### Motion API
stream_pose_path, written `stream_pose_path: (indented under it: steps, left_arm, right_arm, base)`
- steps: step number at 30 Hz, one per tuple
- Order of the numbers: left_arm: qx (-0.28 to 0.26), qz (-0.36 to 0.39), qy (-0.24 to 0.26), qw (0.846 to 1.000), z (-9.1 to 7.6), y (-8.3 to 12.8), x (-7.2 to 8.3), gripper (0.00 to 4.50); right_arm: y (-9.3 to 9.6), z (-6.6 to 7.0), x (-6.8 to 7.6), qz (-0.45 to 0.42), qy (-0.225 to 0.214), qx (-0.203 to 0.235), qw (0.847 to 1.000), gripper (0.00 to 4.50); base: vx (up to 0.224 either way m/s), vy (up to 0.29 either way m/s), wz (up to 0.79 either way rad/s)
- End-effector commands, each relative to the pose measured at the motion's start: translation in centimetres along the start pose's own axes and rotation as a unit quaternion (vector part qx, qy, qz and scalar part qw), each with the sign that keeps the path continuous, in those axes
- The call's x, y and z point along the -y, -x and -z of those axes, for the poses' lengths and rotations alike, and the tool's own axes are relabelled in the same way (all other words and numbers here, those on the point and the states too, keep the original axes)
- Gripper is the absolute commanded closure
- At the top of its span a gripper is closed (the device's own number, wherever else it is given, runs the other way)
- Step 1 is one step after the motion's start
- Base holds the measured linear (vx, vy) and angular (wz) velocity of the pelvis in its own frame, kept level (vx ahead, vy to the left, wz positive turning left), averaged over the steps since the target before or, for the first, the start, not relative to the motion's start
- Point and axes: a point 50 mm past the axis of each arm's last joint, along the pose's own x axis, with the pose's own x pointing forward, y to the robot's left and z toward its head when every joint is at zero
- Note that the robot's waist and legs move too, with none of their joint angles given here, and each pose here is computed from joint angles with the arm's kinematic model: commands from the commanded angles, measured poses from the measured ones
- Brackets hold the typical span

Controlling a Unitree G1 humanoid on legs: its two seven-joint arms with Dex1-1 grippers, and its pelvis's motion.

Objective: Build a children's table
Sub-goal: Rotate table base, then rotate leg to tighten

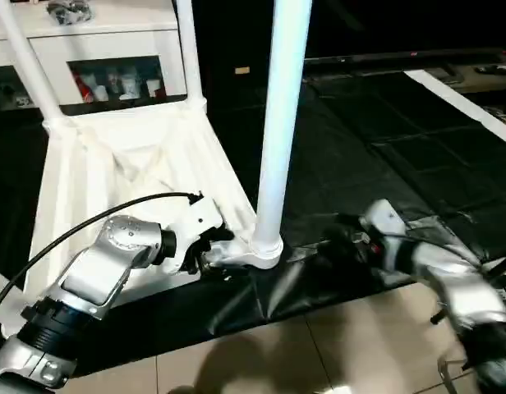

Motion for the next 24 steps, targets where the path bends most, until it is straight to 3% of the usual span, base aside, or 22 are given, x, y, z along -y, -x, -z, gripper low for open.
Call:
stream_pose_path:
  steps: [1,7,24]
  left_arm:
    - [-0.012,-0.019,0.012,1.0,0.0,0.0,-0.3,0.91]
    - [-0.026,-0.033,0.044,0.998,0.6,0.1,-0.4,1.35]
    - [-0.004,-0.022,0.045,0.999,0.6,-0.3,-0.1,2.66]
  right_arm:
    - [0.2,-1.7,-0.7,-0.04,0.007,0.022,0.999,0.0]
    - [0.3,-3.5,-1.7,-0.076,-0.009,0.059,0.995,0.0]
    - [0.1,-3.9,-2.3,-0.093,-0.023,0.047,0.994,0.0]
  base:
    - [0.0,0.0,0.0]
    - [0.0,0.0,0.0]
    - [0.0,0.0,0.0]
